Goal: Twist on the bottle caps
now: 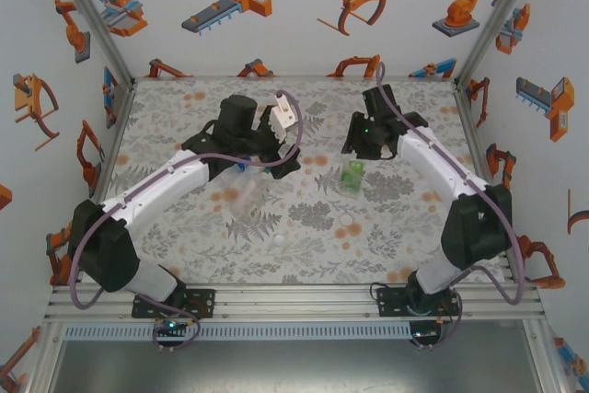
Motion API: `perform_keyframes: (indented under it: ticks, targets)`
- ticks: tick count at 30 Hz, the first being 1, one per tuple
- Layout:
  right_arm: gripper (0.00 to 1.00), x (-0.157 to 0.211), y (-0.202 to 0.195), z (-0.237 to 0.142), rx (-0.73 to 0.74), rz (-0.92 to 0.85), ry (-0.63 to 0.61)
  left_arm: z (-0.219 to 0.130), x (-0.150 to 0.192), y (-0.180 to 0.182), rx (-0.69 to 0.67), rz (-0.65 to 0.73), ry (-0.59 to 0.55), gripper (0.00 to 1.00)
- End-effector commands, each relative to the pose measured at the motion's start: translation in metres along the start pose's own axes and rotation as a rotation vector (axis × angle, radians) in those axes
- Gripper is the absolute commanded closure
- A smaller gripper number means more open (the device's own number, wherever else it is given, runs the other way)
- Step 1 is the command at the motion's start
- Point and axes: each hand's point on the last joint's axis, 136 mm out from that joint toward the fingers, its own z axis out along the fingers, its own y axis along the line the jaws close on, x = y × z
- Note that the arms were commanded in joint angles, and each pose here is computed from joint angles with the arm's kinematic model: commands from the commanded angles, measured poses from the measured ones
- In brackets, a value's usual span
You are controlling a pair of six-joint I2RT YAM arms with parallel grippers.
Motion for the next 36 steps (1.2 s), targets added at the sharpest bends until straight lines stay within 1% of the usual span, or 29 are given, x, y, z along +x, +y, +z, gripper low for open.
perform_keyframes:
  ticks: [1, 4, 5, 6, 13, 19, 25, 28, 30, 34, 36]
  targets:
    - [0.48, 0.0, -0.019, 0.004, 0.082, -0.064, 0.091, -0.01, -0.006, 0.001, 0.002, -0.02, -0.012, 0.16]
    - [0.34, -0.001, -0.027, 0.016, 0.147, -0.078, 0.152, -0.014, -0.002, 0.002, -0.007, -0.025, -0.003, 0.16]
    - [0.3, -0.001, -0.028, 0.021, 0.157, -0.077, 0.172, -0.015, -0.001, 0.002, -0.009, -0.026, -0.002, 0.16]
    - [0.29, 0.0, -0.028, 0.026, 0.16, -0.075, 0.189, -0.015, 0.001, 0.002, -0.01, -0.028, 0.002, 0.16]
    - [0.3, 0.004, -0.04, 0.071, 0.234, -0.071, 0.293, -0.019, 0.009, 0.001, -0.018, -0.042, 0.021, 0.17]
    - [0.34, 0.018, -0.048, 0.101, 0.264, -0.064, 0.393, -0.027, 0.014, 0.001, -0.035, -0.045, 0.029, 0.17]
    - [0.42, 0.024, -0.05, 0.115, 0.272, -0.045, 0.436, -0.03, 0.018, -0.001, -0.039, -0.051, 0.031, 0.17]
    - [0.5, 0.022, -0.049, 0.115, 0.275, -0.041, 0.423, -0.032, 0.018, -0.001, -0.042, -0.054, 0.028, 0.17]
    - [0.53, 0.015, -0.049, 0.109, 0.283, -0.047, 0.39, -0.033, 0.019, -0.002, -0.044, -0.054, 0.028, 0.17]
    - [0.57, -0.018, -0.039, 0.09, 0.247, -0.08, 0.216, -0.034, 0.02, 0.0, -0.053, -0.054, 0.031, 0.17]
    - [0.63, -0.035, -0.031, 0.078, 0.213, -0.103, 0.119, -0.035, 0.02, 0.0, -0.058, -0.051, 0.032, 0.17]
